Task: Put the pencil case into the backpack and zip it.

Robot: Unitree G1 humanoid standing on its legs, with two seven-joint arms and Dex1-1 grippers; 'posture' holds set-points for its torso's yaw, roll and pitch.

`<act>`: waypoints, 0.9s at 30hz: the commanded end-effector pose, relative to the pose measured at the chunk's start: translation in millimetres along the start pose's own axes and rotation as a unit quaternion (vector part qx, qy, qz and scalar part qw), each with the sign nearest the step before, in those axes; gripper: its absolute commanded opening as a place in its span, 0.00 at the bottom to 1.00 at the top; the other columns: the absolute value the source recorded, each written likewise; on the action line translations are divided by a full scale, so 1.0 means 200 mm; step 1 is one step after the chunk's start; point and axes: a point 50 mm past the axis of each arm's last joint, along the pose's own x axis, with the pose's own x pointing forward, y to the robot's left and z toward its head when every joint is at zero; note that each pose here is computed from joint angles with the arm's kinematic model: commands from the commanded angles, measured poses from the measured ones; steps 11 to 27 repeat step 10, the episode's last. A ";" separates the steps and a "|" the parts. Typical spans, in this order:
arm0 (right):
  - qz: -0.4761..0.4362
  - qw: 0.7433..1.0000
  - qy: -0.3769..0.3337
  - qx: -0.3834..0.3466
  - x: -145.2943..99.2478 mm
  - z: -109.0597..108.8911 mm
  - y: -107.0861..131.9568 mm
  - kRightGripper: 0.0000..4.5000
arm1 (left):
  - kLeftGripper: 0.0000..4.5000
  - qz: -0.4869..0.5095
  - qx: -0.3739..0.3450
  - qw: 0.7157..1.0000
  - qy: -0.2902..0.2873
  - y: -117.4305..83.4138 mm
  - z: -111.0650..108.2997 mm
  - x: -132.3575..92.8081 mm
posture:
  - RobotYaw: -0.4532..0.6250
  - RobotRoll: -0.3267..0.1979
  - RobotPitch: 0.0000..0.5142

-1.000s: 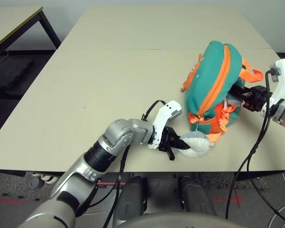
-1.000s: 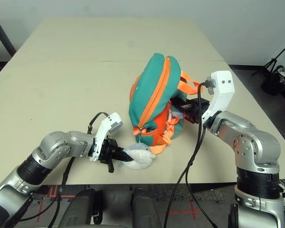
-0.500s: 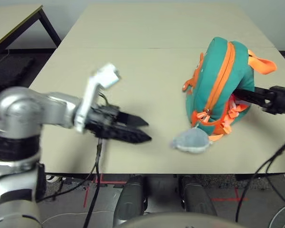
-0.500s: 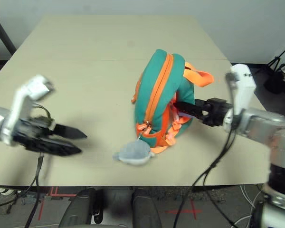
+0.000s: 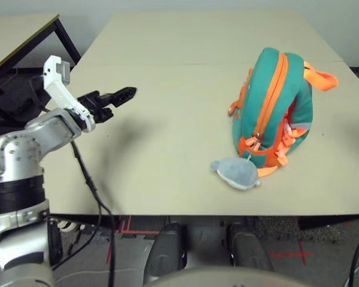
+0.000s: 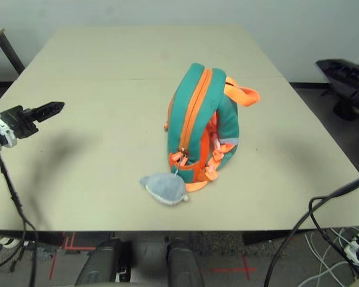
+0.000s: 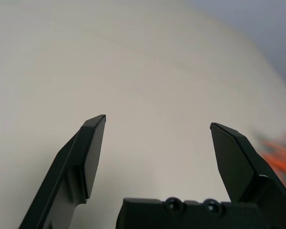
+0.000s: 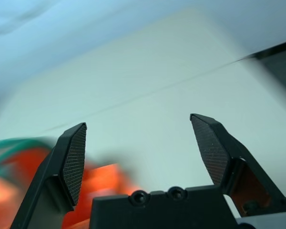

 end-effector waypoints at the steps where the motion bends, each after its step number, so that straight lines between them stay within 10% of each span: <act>1: -0.032 0.998 -0.006 -0.051 0.08 -0.17 -0.05 0.99 | 1.00 0.048 0.066 0.996 -0.033 0.06 -0.11 0.02 | 0.43 0.62 0.14; 10: 0.003 0.999 -0.013 -0.043 0.21 -0.57 0.04 0.99 | 1.00 0.096 0.143 0.984 -0.039 0.18 -0.41 0.05 | 0.43 0.62 0.09; 27: 0.003 0.999 -0.013 -0.043 0.21 -0.57 0.04 0.99 | 1.00 0.096 0.143 0.984 -0.039 0.18 -0.41 0.05 | 0.43 0.62 0.09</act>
